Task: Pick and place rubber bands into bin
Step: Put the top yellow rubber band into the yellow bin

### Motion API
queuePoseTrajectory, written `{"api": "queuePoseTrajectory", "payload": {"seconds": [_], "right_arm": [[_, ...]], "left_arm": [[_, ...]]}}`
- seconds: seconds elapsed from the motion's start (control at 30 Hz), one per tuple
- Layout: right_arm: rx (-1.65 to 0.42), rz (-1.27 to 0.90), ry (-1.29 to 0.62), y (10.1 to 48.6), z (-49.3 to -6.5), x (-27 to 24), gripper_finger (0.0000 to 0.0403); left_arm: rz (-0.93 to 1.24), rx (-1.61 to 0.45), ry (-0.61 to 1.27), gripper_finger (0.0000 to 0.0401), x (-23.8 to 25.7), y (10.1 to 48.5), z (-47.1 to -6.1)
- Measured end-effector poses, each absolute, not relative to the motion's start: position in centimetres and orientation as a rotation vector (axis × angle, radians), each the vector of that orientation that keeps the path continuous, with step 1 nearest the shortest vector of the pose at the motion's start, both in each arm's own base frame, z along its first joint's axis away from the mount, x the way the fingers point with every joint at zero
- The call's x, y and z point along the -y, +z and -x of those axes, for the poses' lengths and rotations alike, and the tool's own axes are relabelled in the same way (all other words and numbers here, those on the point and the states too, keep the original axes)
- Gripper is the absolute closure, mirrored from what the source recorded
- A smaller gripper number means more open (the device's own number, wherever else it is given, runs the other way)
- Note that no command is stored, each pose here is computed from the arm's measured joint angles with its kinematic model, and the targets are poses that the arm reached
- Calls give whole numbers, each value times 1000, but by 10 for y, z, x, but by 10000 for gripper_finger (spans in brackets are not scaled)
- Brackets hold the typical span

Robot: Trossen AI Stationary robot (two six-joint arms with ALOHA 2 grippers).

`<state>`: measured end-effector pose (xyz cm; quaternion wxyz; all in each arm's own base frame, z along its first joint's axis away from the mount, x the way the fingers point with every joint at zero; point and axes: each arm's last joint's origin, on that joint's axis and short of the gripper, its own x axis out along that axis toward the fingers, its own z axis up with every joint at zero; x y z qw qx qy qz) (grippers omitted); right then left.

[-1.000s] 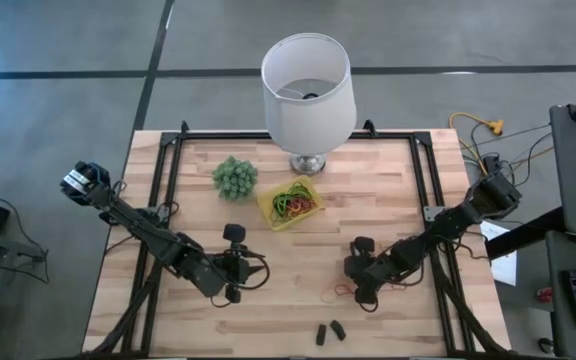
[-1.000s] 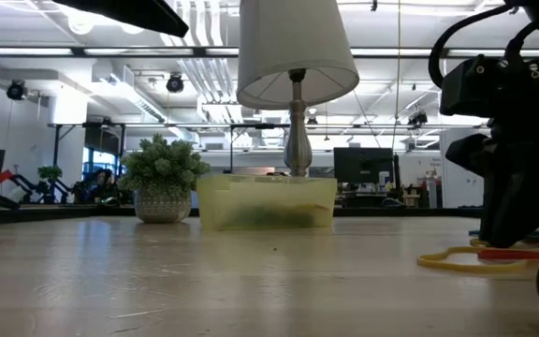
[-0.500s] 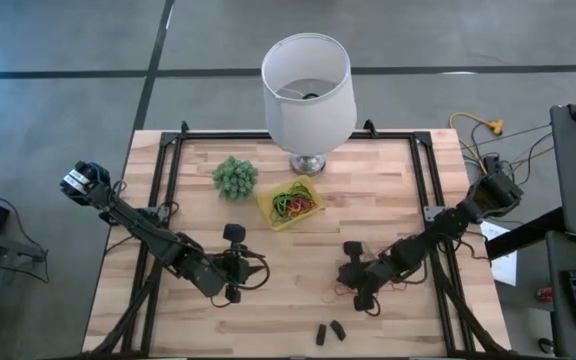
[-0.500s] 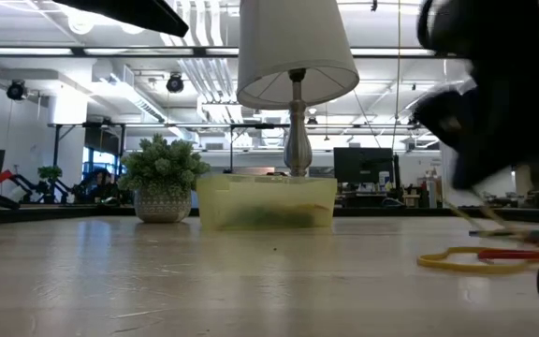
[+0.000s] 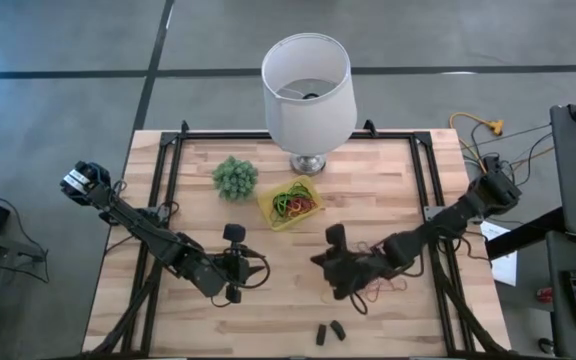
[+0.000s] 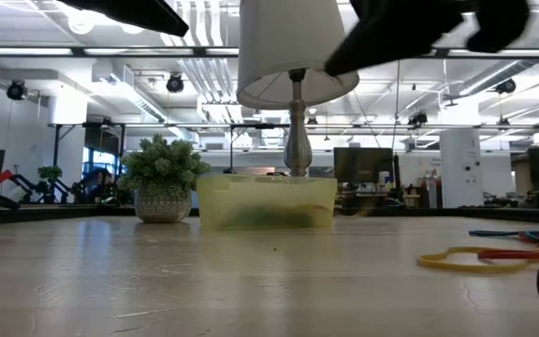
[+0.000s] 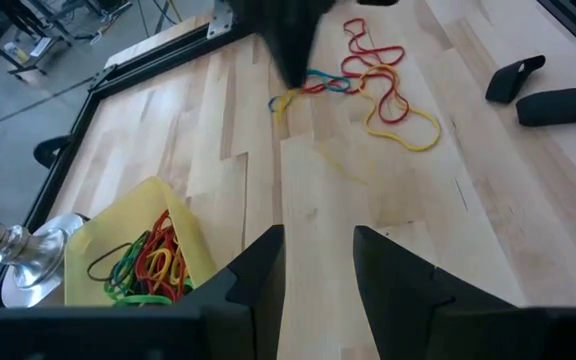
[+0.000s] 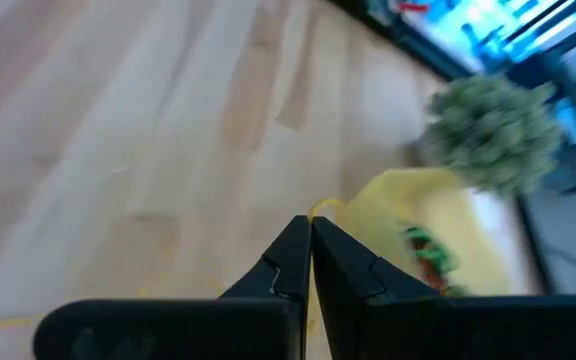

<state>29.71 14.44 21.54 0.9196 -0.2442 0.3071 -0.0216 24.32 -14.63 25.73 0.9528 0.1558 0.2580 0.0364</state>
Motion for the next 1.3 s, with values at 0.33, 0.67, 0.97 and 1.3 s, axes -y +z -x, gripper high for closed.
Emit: {"api": "queuePoseTrajectory", "payload": {"seconds": [0.33, 0.67, 0.97, 1.3], "right_arm": [[-613, 612, -200, 251, -335, -83, 395], [-631, 484, -259, 261, -351, -1, 395], [-715, 337, -248, 228, -339, 34, 394], [-789, 316, -195, 192, -343, 38, 394]], "left_arm": [[-315, -525, 69, 296, 147, 257, -243], [-316, -525, 64, 296, 147, 257, -243], [-321, -526, 59, 296, 148, 257, -242], [-318, -525, 60, 296, 148, 257, -242]]}}
